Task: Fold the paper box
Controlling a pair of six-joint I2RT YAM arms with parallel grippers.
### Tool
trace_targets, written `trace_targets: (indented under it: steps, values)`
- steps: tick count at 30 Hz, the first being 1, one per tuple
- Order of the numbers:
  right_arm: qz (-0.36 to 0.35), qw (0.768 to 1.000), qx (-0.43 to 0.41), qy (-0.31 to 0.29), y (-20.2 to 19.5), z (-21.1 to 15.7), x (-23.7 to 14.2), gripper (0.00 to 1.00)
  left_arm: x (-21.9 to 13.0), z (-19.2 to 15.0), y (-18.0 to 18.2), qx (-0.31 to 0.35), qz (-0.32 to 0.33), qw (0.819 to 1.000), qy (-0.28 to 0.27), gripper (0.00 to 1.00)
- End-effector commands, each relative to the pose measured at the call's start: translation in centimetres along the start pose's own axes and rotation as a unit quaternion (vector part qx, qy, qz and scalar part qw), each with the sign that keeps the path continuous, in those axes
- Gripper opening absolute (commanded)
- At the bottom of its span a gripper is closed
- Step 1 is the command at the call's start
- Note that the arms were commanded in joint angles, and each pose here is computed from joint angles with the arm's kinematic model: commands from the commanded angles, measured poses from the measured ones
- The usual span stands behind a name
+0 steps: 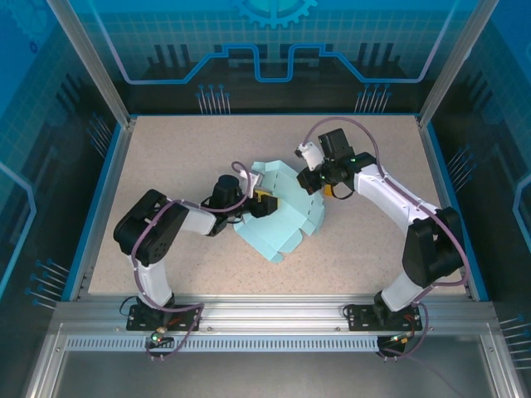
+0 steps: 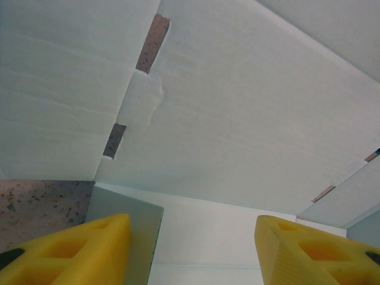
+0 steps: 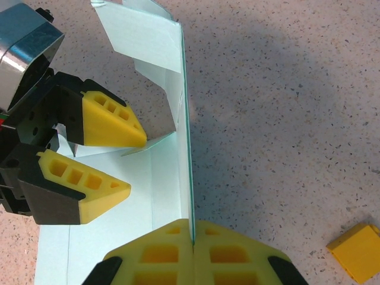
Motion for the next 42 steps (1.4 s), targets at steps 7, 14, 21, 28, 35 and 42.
trace_targets:
  steps: [7,14,21,28,35,42]
  values:
    - [-0.033,0.999,-0.028,-0.032,-0.9,1.1,-1.1,0.00,-1.2,0.3,-0.5,0.016,-0.003,1.000,-0.003,0.59]
    - [-0.061,0.995,-0.069,-0.026,-0.9,0.5,-1.4,0.00,-3.2,1.7,0.2,0.014,0.011,0.999,-0.028,0.60]
    - [-0.105,0.987,-0.119,-0.010,-0.3,0.4,-1.0,0.00,-5.2,2.7,0.9,0.016,0.042,0.998,-0.044,0.60]
    - [-0.147,0.973,-0.175,0.007,0.6,0.7,-0.2,0.00,-7.1,3.7,1.2,0.016,0.082,0.994,-0.067,0.60]
    - [-0.198,0.947,-0.252,0.011,1.9,1.1,0.6,0.00,-9.0,4.7,2.1,-0.006,0.147,0.985,-0.092,0.60]
    - [-0.238,0.920,-0.312,0.008,2.8,1.3,1.4,0.00,-10.2,5.4,3.2,-0.046,0.171,0.978,-0.109,0.60]
Point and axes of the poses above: each hand's point on the last joint's axis, 136 mm out from that joint toward the fingers, its own x axis out along the fingers, its own y axis along the line the jaws close on, z = x × y, the point moved 7 cm from there along -x, back along the fingers, and after that the axes turned 9 degrees about -x, right-handed, at the moved point
